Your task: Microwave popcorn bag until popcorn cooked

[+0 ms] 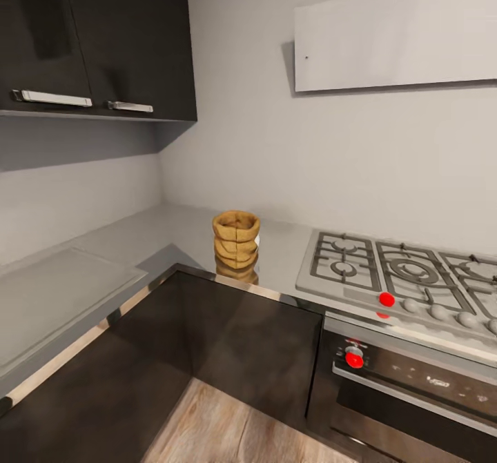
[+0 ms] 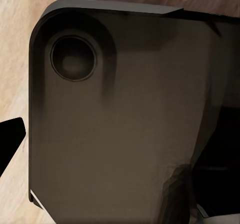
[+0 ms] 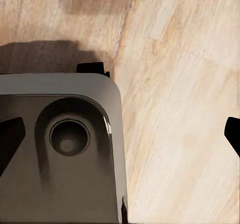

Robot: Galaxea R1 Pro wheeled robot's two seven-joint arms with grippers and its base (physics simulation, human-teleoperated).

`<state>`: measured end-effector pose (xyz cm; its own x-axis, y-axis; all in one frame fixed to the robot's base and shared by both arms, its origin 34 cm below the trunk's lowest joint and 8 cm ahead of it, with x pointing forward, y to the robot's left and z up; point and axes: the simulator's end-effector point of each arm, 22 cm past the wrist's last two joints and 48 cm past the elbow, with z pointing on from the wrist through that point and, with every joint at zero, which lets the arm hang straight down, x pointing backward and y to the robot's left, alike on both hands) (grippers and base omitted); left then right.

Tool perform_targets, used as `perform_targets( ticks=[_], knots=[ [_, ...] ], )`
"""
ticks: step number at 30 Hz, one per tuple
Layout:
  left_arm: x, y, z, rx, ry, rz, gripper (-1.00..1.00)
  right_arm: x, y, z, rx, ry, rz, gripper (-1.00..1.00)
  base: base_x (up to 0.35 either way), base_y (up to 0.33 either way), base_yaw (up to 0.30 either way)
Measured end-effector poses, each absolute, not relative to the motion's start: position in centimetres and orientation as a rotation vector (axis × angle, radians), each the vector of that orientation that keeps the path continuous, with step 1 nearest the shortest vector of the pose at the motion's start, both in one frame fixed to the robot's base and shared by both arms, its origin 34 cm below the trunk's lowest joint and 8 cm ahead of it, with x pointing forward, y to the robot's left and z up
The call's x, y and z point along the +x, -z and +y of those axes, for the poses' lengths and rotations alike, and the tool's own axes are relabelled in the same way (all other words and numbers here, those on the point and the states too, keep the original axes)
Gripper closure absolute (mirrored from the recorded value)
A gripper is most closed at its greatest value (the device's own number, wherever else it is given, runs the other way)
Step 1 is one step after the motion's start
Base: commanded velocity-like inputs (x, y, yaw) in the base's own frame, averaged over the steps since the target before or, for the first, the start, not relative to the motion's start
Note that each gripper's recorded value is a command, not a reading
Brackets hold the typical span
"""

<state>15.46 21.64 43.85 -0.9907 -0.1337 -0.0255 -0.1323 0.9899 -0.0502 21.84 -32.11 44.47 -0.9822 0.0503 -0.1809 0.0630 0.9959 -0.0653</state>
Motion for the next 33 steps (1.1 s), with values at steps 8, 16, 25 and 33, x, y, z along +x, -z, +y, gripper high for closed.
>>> perform_targets(
  ticks=[8,16,25,33],
  knots=[
    [15.5,-43.9,21.6,-0.213,0.075,3.105,-1.0,31.2,-46.1,-28.7,-0.251,0.116,2.889,-1.0,0.0,0.0,0.0],
    [15.5,-43.8,21.7,-0.218,0.072,3.104,-1.0,43.4,-53.0,-23.8,-0.413,0.166,2.736,-1.0,0.0,0.0,0.0],
    [15.5,-43.8,21.8,-0.224,0.071,3.104,-1.0,52.4,-67.2,-14.6,-0.541,-0.147,2.554,-1.0,0.0,0.0,0.0],
    [15.4,-43.8,21.8,-0.224,0.071,3.105,-1.0,60.0,-80.3,-9.0,-0.469,-0.292,2.44,-1.0,0.0,0.0,0.0]
  ],
)
